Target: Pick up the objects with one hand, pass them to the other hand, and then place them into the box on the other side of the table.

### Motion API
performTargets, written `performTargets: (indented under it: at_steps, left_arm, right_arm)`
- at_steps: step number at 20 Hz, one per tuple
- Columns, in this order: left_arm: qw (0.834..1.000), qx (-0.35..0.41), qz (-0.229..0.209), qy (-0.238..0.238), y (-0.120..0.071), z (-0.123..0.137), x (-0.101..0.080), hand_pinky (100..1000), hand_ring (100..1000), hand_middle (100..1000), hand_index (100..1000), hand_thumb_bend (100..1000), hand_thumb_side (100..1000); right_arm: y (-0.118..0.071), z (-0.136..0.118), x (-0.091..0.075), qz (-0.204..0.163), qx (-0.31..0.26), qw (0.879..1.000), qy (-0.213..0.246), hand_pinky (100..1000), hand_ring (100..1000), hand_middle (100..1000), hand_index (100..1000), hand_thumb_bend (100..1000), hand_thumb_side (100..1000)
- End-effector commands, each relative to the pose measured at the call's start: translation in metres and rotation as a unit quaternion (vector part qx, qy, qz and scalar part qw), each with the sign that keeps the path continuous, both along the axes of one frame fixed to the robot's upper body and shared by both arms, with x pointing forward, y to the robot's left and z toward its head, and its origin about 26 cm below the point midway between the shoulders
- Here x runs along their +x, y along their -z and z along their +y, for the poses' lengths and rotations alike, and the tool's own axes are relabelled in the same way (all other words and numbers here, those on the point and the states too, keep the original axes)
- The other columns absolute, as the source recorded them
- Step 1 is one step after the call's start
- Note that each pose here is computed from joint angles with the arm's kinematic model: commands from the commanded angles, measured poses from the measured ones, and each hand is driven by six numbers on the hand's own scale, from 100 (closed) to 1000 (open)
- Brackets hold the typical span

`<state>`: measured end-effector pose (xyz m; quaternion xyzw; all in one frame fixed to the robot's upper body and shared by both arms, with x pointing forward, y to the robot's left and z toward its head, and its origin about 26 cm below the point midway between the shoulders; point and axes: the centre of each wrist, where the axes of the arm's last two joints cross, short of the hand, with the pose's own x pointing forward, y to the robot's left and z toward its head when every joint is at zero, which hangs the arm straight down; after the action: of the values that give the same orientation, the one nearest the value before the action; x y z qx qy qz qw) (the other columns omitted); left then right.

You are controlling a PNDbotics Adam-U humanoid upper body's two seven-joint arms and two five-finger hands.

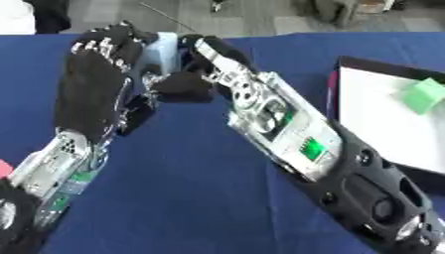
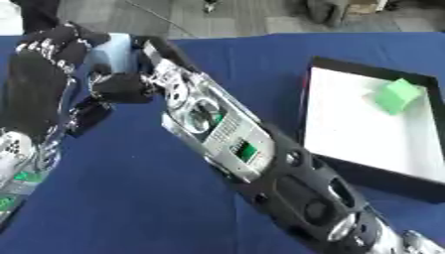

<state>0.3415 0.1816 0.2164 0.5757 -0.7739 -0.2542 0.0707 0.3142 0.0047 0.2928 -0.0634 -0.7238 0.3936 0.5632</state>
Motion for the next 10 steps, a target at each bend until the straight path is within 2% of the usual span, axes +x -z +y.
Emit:
performTargets:
  at_steps: [1,7,10]
  left_arm:
    - [0.998,-0.008,-0.039,0.043,-0.0172,-0.0120,-0.0130,493,501,505,547,102,100]
    - [0.998,-0.011,-0.040,0.057,-0.0171,-0.0135,-0.0137,500,506,509,556,121,100]
    - [0.998,-0.011,-0.033,0.059,-0.0145,-0.0131,-0.0128,535,532,529,581,354,100]
  right_arm:
    - [-0.0049,-0.0063,0.0048,0.005,0.015,1.000,0.014,682,825,595,819,100,347]
    - [-0.0051,-0.0068,0.0039,0.016,0.049,0.998,0.032,642,736,452,657,100,223]
    - [-0.0072,-0.0072,0.0006,0.016,0.066,0.997,0.038,608,672,376,562,100,189]
